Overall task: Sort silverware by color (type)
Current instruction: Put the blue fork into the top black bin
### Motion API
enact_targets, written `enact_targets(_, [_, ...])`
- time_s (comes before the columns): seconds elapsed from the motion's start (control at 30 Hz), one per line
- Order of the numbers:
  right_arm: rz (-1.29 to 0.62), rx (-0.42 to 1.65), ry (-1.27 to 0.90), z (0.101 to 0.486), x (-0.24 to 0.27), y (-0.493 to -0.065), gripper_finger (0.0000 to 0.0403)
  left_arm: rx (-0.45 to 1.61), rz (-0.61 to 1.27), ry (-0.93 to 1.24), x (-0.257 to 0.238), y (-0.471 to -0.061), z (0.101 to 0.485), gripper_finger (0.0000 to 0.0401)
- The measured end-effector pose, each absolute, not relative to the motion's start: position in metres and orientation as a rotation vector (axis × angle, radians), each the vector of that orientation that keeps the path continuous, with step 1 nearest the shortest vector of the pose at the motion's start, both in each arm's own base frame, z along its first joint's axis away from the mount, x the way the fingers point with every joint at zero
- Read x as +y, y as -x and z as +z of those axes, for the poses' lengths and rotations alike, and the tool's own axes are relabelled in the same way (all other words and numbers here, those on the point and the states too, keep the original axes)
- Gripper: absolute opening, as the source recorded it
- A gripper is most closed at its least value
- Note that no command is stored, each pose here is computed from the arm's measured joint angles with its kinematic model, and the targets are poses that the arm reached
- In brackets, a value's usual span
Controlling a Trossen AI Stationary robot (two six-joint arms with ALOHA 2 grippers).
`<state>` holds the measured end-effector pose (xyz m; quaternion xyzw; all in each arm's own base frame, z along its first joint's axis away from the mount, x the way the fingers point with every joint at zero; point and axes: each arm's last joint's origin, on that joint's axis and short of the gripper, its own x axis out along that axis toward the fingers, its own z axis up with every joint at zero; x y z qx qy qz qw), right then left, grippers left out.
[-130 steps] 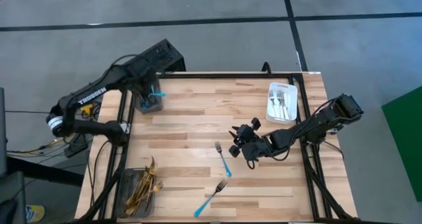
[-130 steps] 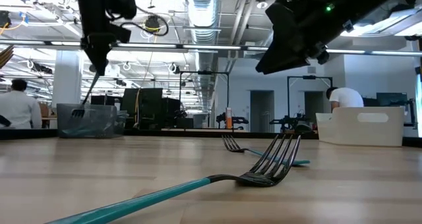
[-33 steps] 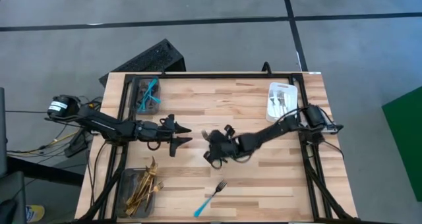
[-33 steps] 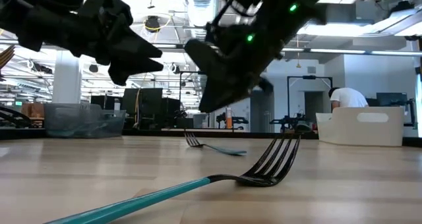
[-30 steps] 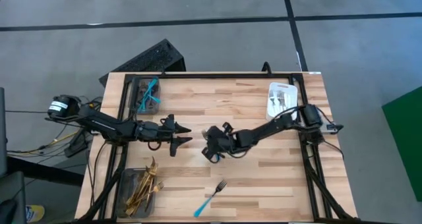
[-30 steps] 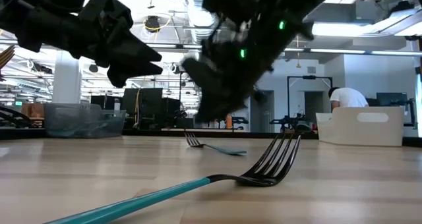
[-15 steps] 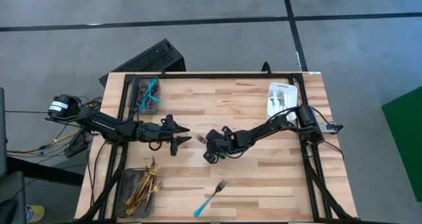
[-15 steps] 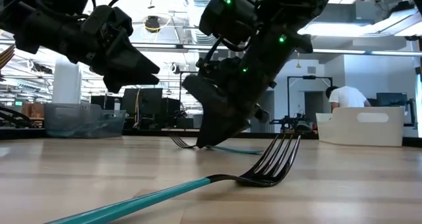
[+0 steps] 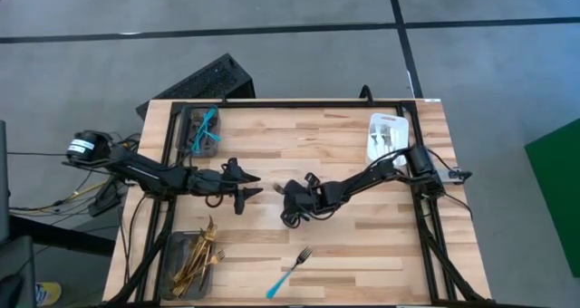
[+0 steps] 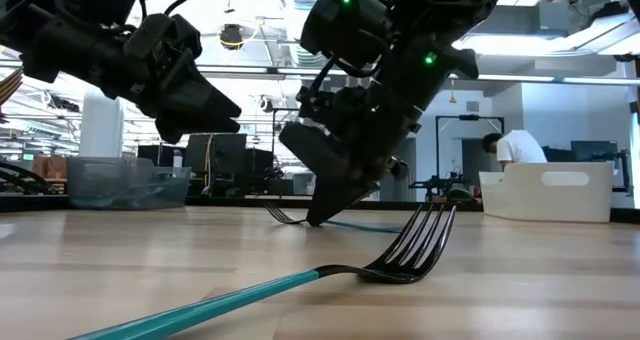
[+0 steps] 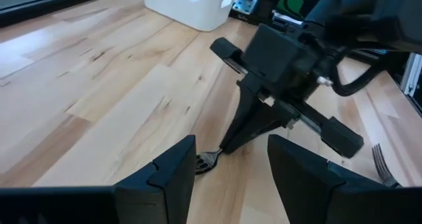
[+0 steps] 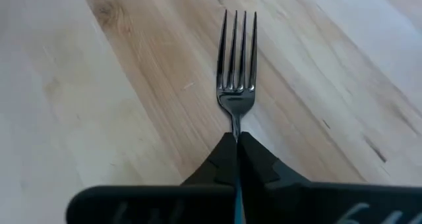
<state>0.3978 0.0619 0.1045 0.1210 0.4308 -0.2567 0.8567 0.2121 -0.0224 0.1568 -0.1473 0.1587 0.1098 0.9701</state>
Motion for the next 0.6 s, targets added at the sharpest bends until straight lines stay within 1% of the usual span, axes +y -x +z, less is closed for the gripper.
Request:
enact_targets(0.1, [-0.546,0.876,-0.168,0.111,0.068,-0.4,0.0018,0.337,0.241,0.294,-0.022,-0.214,0.152,0.0176])
enact_targets(0.2, [-0.561,0.868,-0.011,0.119,0.077,-0.399,0.0016,0.363,0.284,0.32,-0.022,-0.215,0.145,0.0176])
enact_targets(0.3, [-0.587,0.8,0.086,0.134,0.085,-0.407,0.0016,0.375,0.337,0.334,-0.021,-0.216,0.138,0.0176])
enact_targets(0.4, [-0.616,0.774,0.184,0.145,0.092,-0.409,0.0016,0.381,0.377,0.337,-0.02,-0.217,0.134,0.0176])
enact_targets(0.5, [-0.622,0.764,0.232,0.148,0.097,-0.409,0.0016,0.352,0.369,0.345,-0.02,-0.22,0.134,0.0176])
enact_targets(0.6, [-0.644,0.759,0.253,0.152,0.098,-0.41,0.0016,0.32,0.318,0.339,-0.022,-0.223,0.137,0.0176])
